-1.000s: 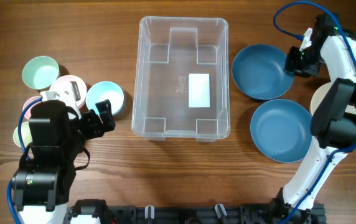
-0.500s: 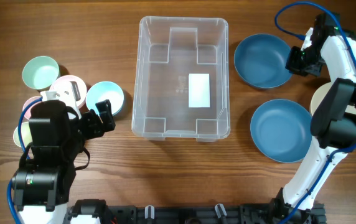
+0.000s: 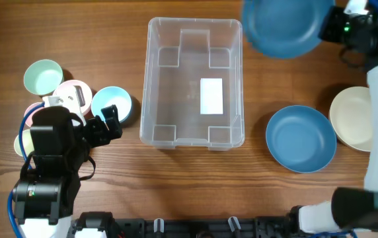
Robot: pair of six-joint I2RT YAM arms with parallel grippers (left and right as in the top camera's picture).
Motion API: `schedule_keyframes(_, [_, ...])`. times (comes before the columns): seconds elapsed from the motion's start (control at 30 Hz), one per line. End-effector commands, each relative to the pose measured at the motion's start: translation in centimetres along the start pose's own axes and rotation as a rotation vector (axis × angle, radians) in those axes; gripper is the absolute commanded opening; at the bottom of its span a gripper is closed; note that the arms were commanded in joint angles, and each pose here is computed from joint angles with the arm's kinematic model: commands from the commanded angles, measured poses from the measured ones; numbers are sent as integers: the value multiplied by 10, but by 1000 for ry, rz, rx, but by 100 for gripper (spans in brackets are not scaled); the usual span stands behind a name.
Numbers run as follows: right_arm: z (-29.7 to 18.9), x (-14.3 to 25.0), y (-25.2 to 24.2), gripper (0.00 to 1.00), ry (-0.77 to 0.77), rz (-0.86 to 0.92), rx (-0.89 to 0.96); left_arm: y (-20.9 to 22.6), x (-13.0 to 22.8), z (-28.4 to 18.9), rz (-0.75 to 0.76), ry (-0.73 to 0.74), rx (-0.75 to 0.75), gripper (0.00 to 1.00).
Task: Pack container
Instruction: 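Carry the teal plate into the clear bin and release it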
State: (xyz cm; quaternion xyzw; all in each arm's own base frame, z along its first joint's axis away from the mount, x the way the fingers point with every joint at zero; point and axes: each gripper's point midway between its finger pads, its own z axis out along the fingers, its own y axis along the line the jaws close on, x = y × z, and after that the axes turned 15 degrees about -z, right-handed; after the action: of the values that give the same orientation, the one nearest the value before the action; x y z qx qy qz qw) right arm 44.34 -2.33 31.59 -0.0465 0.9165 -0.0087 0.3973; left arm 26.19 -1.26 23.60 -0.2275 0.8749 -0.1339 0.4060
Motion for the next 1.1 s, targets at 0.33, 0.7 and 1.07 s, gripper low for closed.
schedule_keyframes(0.33, [121, 83, 230, 4, 329, -66, -296, -7, -6, -6, 1, -17, 24, 100])
schedule_keyframes(0.7, [164, 91, 217, 9, 331, -28, -221, -5, -2, -6, 1, -4, 17, 100])
schedule_keyframes(1.07, [104, 38, 187, 66, 182, -10, -212, -5, -2, -6, 1, -3, 16, 100])
